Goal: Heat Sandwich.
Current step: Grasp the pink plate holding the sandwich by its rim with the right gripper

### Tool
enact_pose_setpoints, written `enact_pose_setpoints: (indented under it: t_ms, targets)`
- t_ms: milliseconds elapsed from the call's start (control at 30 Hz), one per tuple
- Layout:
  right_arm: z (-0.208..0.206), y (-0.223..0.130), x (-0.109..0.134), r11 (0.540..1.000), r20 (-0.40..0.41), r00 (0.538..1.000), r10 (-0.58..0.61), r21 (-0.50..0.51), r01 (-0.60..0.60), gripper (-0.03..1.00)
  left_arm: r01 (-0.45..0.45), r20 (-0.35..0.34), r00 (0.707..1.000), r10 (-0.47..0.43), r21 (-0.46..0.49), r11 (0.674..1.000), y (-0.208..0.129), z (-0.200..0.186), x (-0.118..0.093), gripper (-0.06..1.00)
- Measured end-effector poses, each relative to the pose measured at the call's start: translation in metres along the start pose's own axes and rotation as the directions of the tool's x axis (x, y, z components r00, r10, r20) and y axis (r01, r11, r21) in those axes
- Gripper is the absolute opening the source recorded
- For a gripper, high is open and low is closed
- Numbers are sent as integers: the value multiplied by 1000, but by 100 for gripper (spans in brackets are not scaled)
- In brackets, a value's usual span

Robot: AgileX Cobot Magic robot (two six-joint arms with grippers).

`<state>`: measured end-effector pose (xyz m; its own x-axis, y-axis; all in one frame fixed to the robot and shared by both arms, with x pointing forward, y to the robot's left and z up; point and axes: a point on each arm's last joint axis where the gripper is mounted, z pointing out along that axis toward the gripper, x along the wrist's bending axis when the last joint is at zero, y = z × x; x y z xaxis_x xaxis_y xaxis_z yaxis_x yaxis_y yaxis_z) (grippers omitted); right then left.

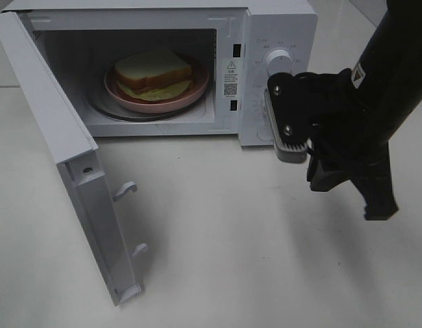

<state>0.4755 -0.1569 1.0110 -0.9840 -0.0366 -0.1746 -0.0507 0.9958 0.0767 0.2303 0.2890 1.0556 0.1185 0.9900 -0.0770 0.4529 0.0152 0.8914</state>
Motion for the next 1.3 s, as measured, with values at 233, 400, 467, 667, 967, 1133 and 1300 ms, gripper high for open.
enact_pose_setpoints:
  t_ms: [233, 400, 467, 667, 967, 1133, 1300]
  targets:
    - [0, 1, -1, 935, 14, 935, -355, -2, 355, 7, 0, 0, 1000, 0, 0, 1000, 0, 0, 0, 97]
    - [0, 2, -3, 920, 33, 919, -392, -3, 392, 7, 0, 0, 1000, 0, 0, 1000, 0, 0, 0, 97]
    - [-1, 2, -3, 919, 41, 918, -394, -4, 394, 9, 0, 0, 1000, 0, 0, 1000, 0, 0, 0, 97]
    - [-1, 4, -7, 927, 90, 924, -373, -11, 375, 28, 0, 0, 1000, 0, 0, 1000, 0, 0, 0, 97]
    - [-2, 9, -17, 958, 203, 942, -268, -47, 283, 91, 0, 0, 1000, 0, 0, 1000, 0, 0, 0, 97]
    - [-3, 10, -18, 960, 212, 942, -259, -51, 275, 98, 0, 0, 1000, 0, 0, 1000, 0, 0, 0, 97]
    - [-3, 11, -19, 960, 226, 939, -258, -54, 276, 99, 0, 0, 1000, 0, 0, 1000, 0, 0, 0, 97]
